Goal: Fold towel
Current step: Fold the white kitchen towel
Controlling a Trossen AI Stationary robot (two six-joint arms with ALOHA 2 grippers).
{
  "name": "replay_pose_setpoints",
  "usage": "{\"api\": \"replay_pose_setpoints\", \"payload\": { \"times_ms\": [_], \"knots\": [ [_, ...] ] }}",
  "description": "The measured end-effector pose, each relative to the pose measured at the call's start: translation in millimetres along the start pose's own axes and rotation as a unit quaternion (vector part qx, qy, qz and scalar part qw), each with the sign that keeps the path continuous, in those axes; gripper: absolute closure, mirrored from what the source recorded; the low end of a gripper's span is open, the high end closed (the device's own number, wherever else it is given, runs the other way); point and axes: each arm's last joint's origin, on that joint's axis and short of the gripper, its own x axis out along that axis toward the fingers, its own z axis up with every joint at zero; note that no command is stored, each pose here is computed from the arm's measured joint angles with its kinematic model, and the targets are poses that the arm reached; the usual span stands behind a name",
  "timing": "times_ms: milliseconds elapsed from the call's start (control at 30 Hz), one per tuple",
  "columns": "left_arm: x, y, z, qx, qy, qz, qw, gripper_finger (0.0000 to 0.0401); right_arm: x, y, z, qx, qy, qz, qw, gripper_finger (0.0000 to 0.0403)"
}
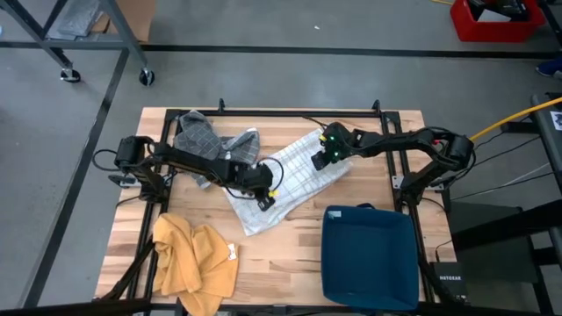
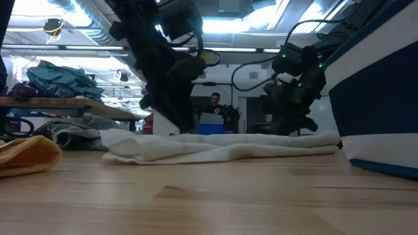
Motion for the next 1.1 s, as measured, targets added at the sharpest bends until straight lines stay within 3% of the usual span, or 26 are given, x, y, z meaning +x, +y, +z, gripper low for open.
{"api": "replay_pose_setpoints", "payload": {
  "times_ms": [167, 300, 433, 633, 833, 1100],
  "knots": [
    [-2.8, 23.9, 15.4, 0.006, -0.013, 0.028, 1.0, 0.0329, -7.1, 6.0, -0.3, -0.005, 0.021, 0.056, 0.998, 0.0292],
    [-0.6, 43.9, 22.6, 0.011, -0.004, 0.052, 0.999, 0.0329, -9.7, 4.6, -5.0, 0.003, 0.046, 0.048, 0.998, 0.0292],
    [0.5, 62.4, 26.5, 0.011, 0.014, 0.077, 0.997, 0.0329, -10.2, -0.2, -19.9, 0.015, 0.1, -0.015, 0.995, 0.0292],
    [2.0, 79.0, 27.5, 0.005, 0.034, 0.097, 0.995, 0.0329, -12.7, 0.3, -40.8, -0.019, 0.14, -0.148, 0.979, 0.0292],
    [1.8, 75.2, 22.3, 0.012, 0.054, 0.091, 0.994, 0.0329, -11.4, 1.7, -40.0, -0.037, 0.11, -0.183, 0.976, 0.0292],
    [1.8, 47.0, 7.0, 0.018, 0.066, 0.067, 0.995, 0.0329, -7.8, 4.4, -26.3, -0.054, 0.01, -0.213, 0.976, 0.0292]
  ]
}}
